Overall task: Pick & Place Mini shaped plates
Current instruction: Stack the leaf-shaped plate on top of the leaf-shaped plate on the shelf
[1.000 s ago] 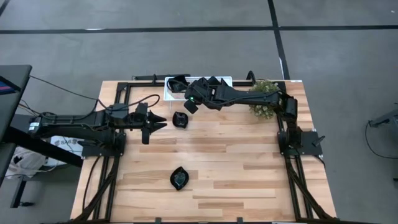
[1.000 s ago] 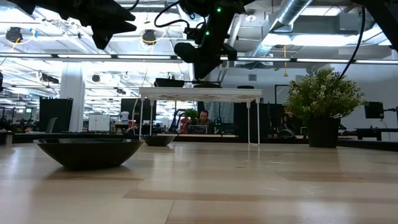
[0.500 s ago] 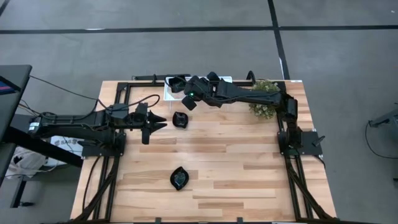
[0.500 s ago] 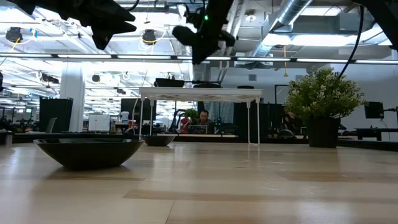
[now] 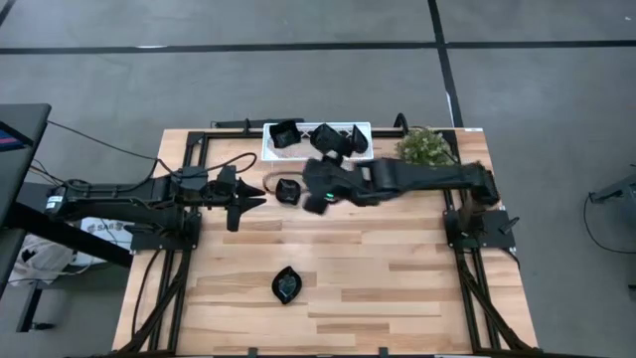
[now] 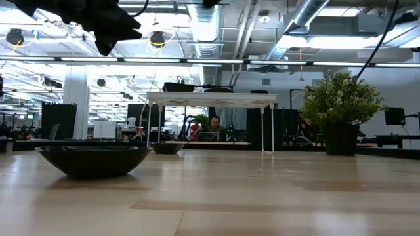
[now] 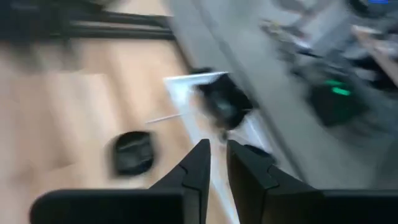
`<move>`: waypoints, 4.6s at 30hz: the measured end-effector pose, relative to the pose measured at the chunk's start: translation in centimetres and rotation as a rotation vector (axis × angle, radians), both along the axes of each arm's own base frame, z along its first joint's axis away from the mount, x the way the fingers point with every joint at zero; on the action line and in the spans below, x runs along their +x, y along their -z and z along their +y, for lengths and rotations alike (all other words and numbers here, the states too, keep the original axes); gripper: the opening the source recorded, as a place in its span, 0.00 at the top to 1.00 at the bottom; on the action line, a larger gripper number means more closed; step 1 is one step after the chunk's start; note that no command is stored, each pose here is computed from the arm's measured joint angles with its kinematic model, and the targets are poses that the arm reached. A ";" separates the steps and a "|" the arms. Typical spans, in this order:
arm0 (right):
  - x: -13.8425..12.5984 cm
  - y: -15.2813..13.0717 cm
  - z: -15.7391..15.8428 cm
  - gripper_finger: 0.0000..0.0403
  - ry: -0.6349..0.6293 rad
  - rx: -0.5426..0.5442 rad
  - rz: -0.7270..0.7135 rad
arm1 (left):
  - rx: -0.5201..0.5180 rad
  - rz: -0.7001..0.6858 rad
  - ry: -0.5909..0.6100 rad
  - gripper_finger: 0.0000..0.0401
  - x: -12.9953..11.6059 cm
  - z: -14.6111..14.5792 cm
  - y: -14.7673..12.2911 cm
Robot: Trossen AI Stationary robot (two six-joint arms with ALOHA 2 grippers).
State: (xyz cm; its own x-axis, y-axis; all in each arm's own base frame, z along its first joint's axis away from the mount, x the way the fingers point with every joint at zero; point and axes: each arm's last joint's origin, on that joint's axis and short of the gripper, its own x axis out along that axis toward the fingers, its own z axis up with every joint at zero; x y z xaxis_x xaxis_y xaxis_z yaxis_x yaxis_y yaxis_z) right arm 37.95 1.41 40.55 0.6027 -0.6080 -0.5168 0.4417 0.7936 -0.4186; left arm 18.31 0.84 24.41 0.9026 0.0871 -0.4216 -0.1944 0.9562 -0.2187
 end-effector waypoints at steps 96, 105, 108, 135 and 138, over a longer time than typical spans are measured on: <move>-14.0 9.2 4.6 0.98 -0.223 0.265 0.014 | 0.530 0.666 0.110 0.56 7.3 0.9 16.8; -14.0 9.2 4.6 0.98 -0.224 0.265 0.015 | 0.559 0.673 0.045 0.56 7.4 1.2 17.0; -14.0 9.2 4.6 0.98 -0.223 0.265 0.015 | 0.564 0.677 0.029 0.56 7.3 1.4 17.0; -14.0 9.2 4.6 0.98 -0.206 0.285 0.001 | 0.449 0.584 0.132 0.98 7.8 -0.9 16.8; -13.9 9.2 4.5 0.98 -0.171 0.314 -0.023 | 0.456 0.571 0.164 0.98 7.8 -1.8 16.8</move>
State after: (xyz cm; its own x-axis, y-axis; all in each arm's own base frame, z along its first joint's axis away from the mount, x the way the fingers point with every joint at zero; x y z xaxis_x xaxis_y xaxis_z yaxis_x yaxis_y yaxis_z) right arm 24.02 5.94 31.39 0.6956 -0.3107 -0.6478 0.2975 0.9453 -0.1339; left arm 26.12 -0.95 7.60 0.5703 0.2486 -0.7829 -0.0061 0.9544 0.2986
